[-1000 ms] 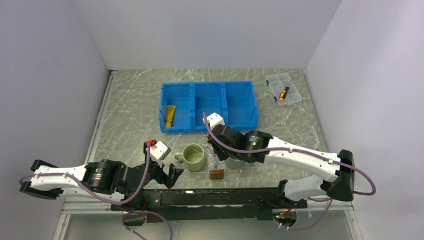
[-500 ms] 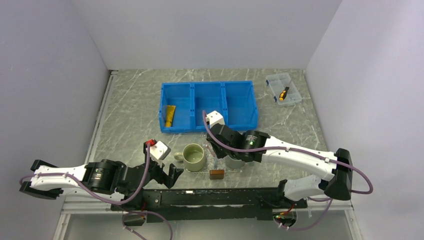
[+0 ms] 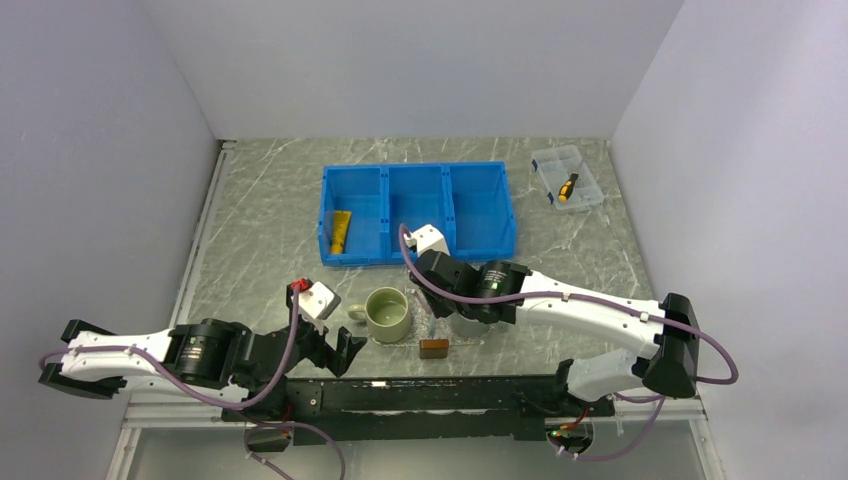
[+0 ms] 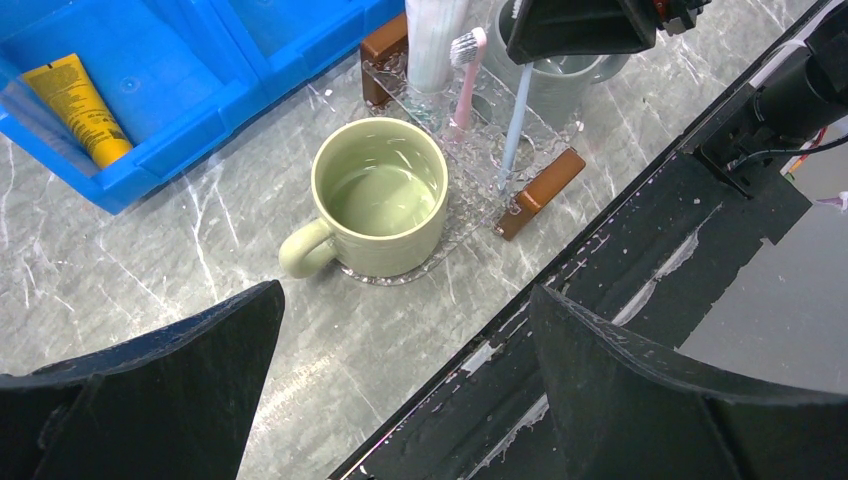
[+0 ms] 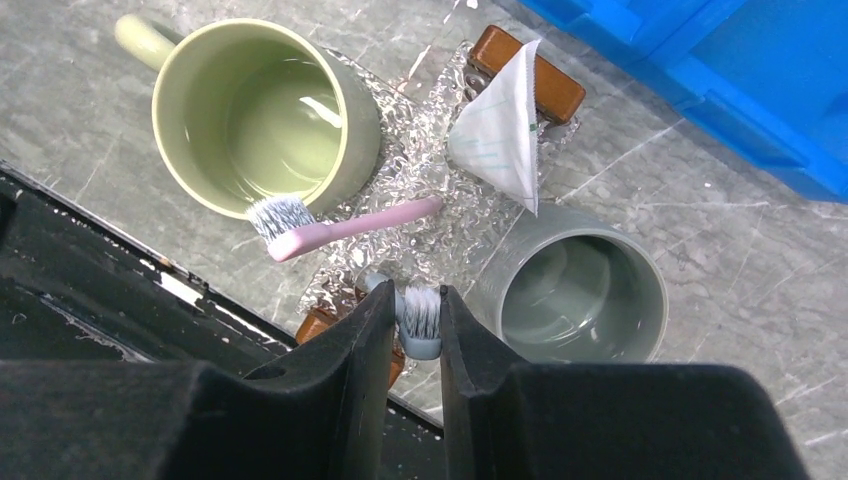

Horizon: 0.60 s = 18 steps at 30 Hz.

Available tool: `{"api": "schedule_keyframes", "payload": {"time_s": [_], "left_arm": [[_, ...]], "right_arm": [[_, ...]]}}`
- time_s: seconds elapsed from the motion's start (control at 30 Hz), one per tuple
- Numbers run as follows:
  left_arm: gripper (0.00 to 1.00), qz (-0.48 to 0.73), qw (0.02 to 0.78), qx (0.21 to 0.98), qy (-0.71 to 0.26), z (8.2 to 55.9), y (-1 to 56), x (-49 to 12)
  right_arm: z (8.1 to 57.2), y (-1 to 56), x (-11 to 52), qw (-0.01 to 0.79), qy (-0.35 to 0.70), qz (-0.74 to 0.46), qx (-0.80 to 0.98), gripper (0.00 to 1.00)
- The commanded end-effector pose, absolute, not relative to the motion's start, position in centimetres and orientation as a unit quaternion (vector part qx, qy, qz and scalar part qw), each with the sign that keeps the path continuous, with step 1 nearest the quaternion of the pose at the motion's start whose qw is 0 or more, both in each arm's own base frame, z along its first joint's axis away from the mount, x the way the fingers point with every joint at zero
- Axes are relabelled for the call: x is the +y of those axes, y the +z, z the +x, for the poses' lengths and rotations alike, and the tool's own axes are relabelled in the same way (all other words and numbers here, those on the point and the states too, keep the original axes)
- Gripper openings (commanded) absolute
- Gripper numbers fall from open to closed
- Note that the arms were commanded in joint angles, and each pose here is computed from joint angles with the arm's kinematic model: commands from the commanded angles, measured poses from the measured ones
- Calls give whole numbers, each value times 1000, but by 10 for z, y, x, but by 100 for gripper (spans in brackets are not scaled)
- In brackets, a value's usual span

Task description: Prepare toiletry sets of a toothbrush and toothpaste on the tray

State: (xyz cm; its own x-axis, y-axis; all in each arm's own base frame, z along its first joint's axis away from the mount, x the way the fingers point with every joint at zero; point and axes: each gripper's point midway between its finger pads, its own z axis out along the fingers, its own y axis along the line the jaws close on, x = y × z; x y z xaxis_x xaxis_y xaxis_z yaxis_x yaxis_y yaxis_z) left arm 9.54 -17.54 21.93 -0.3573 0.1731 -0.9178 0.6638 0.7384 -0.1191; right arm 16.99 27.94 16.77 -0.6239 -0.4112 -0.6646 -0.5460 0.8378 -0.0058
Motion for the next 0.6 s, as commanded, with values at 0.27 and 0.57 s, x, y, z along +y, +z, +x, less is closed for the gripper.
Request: {"api": "schedule_keyframes", "payload": {"time_s": [0.27, 0.57], "left_arm": [[99, 251, 506, 784, -256, 96, 228, -175], [99, 253, 506, 785, -254, 96, 227, -175]], "right_arm": [[177, 182, 284, 365, 103, -252, 891, 31], [179, 185, 286, 369, 105, -249, 889, 32]]}}
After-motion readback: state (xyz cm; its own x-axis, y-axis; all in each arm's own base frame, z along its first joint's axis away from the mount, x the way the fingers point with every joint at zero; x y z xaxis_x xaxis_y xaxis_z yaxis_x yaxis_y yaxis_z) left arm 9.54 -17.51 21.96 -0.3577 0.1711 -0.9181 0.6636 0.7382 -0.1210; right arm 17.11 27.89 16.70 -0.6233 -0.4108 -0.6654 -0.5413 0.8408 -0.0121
